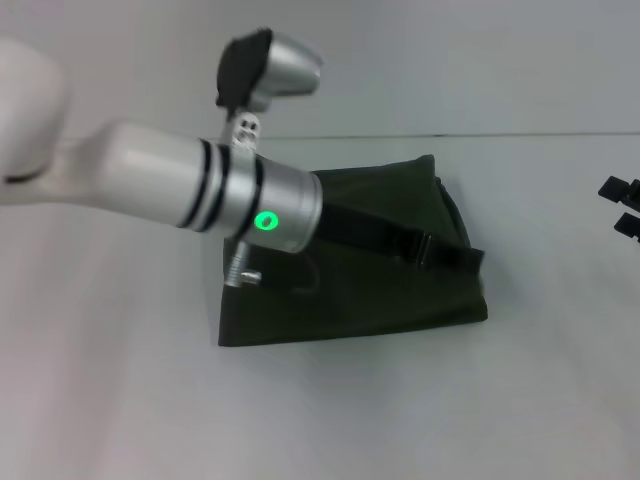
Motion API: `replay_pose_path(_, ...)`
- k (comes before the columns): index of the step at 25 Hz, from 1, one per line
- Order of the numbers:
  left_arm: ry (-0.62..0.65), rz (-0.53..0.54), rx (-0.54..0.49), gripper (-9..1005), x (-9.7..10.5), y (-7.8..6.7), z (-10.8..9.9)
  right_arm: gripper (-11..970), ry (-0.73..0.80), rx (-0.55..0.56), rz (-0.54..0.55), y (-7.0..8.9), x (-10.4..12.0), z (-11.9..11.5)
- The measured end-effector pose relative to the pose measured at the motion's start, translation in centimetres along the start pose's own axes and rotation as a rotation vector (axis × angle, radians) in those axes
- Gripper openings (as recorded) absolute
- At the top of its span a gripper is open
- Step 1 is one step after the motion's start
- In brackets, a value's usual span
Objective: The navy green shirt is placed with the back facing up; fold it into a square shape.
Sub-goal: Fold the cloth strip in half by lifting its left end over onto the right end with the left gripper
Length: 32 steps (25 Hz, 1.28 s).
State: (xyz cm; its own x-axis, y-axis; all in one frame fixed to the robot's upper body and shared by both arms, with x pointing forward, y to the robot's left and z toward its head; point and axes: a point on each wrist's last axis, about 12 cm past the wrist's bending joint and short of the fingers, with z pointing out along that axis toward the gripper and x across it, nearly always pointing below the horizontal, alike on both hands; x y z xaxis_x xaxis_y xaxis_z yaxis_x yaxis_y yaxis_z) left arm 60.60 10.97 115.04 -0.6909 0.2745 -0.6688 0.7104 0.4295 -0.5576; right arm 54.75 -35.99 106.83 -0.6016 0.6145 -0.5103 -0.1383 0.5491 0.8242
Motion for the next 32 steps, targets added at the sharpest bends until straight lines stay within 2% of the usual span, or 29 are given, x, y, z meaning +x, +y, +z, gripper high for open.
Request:
replay_pose_path(3, -0.016, 0.078, 0.073, 179, 0.3, -1.1, -3.0, 840, 0.017, 0.006, -0.01, -0.1, 0.0, -0.1)
replay_pose_path(5, -0.111, 0.037, 0.042, 249, 0.8, -0.2, -5.9, 837, 0.038, 0.012, -0.02, 0.0, 0.0, 0.0)
replay_pose_path(6, -0.163, -0.006, 0.016, 292, 1.0, 0.4, -7.0, 836, 0.049, 0.015, -0.027, 0.0, -0.1, 0.0)
replay_pose_path(9, -0.388, -0.289, -0.047, 421, 2.8, 3.9, -11.5, 832, 0.105, 0.007, -0.058, 0.6, -0.8, 0.4)
replay_pose_path(11, -0.479, -0.425, -0.037, 585, 4.6, 5.6, -13.4, 829, 0.153, 0.001, -0.079, 1.2, -1.5, 0.9)
replay_pose_path(12, -0.504, -0.464, -0.027, 667, 5.4, 6.2, -13.8, 828, 0.183, 0.004, -0.094, 1.7, -2.0, 1.5)
replay_pose_path(14, -0.545, -0.5, -0.018, 746, 6.9, 6.8, -14.4, 825, 0.239, 0.013, -0.126, 2.8, -3.0, 2.9)
replay_pose_path(17, -0.565, -0.504, -0.026, 864, 7.7, 7.0, -14.6, 821, 0.352, 0.061, -0.185, 5.2, -4.2, 6.2)
replay_pose_path(24, -0.586, -0.502, -0.031, 904, 8.6, 7.1, -14.4, 812, 0.439, 0.179, -0.324, 10.0, -5.2, 12.8)
replay_pose_path(27, -0.604, -0.498, -0.025, 921, 8.6, 7.0, -14.4, 808, 0.469, 0.235, -0.352, 10.9, -4.3, 14.6)
replay_pose_path(32, -0.612, -0.491, -0.023, 927, 8.5, 7.0, -14.4, 802, 0.52, 0.287, -0.367, 11.2, -3.0, 15.7)
